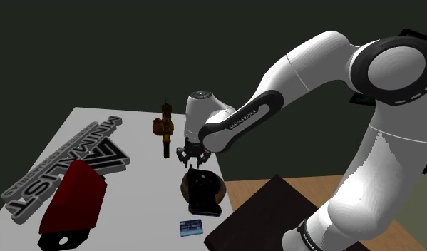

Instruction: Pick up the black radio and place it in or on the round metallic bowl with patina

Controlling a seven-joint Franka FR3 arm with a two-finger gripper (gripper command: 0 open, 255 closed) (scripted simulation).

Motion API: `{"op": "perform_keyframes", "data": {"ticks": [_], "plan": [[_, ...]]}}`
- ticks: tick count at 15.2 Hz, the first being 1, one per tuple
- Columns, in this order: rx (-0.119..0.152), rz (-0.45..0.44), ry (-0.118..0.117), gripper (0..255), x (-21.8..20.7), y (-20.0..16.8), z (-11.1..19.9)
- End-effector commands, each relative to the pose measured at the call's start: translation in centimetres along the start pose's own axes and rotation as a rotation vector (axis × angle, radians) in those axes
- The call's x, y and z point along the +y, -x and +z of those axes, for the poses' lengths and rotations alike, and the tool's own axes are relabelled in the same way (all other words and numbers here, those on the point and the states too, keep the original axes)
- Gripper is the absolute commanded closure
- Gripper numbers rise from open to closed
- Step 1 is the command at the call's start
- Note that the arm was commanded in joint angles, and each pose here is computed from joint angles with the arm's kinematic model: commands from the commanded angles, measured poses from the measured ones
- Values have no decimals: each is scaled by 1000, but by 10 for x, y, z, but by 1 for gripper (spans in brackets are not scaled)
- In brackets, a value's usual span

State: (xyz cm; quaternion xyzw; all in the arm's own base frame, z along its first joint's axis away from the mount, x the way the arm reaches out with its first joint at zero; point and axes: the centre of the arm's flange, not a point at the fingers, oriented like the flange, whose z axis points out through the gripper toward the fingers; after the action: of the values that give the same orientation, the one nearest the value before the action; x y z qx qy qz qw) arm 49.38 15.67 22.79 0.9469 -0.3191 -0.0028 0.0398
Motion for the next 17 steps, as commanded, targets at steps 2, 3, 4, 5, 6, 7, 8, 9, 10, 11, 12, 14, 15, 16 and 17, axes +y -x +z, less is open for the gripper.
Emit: {"op": "perform_keyframes", "data": {"ticks": [2,3,4,5,6,7,8,9,10,11,12,14,15,16,17], "plan": [[0,0,0,0,0,0,0],[0,0,0,0,0,0,0],[0,0,0,0,0,0,0],[0,0,0,0,0,0,0],[0,0,0,0,0,0,-13],[0,0,0,0,0,0,-26],[0,0,0,0,0,0,-40],[0,0,0,0,0,0,-50],[0,0,0,0,0,0,-50],[0,0,0,0,0,0,-50],[0,0,0,0,0,0,-50],[0,0,0,0,0,0,-50],[0,0,0,0,0,0,-50],[0,0,0,0,0,0,-50],[0,0,0,0,0,0,-50]]}}
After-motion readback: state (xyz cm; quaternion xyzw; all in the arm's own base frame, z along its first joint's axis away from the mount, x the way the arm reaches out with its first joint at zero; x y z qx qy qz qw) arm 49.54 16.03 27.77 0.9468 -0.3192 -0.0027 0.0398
